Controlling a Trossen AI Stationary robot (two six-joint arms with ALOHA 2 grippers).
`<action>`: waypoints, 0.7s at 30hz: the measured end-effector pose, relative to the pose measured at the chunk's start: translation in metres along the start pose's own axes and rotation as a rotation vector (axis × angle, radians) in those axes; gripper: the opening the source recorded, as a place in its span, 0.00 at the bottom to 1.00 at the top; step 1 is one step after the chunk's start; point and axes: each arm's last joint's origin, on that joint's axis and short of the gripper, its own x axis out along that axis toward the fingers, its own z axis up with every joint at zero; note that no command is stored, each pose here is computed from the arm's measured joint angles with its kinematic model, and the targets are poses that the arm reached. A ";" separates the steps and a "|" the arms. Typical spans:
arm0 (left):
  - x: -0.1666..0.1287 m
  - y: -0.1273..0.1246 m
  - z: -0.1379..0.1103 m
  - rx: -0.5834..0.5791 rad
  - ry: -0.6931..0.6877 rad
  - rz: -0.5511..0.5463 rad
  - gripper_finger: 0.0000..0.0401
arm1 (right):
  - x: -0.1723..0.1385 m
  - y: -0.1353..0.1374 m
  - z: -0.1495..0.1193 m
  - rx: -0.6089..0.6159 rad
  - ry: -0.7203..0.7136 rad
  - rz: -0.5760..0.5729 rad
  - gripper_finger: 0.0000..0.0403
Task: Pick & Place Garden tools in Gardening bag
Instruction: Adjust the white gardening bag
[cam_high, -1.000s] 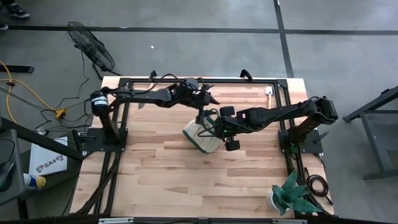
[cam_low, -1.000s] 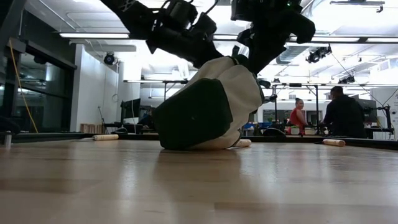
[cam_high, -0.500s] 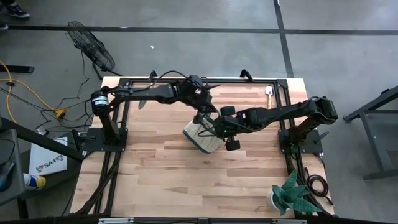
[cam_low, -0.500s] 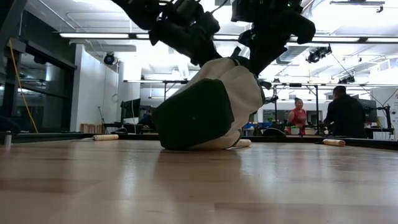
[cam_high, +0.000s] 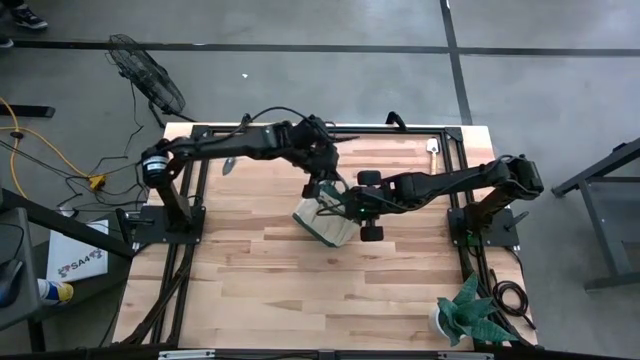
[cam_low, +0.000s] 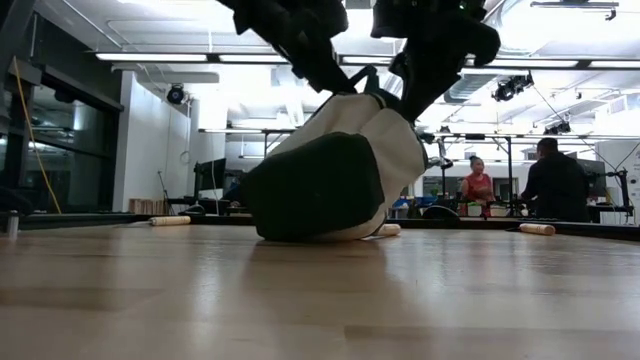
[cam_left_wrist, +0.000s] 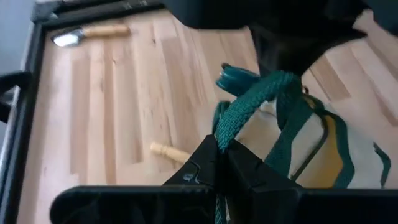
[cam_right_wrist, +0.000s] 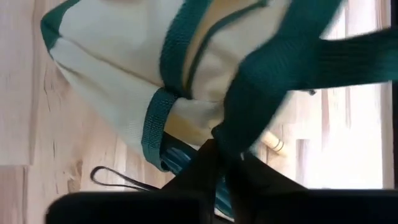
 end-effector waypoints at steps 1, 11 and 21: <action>0.000 -0.003 0.001 0.003 0.012 -0.001 0.00 | 0.000 0.000 0.000 0.013 -0.001 0.000 0.05; 0.006 -0.020 0.004 0.020 0.084 0.047 0.00 | -0.011 0.000 -0.002 0.176 -0.018 0.080 0.39; -0.015 -0.023 0.012 0.004 0.055 0.092 0.00 | -0.026 -0.012 -0.010 0.570 -0.005 0.041 0.53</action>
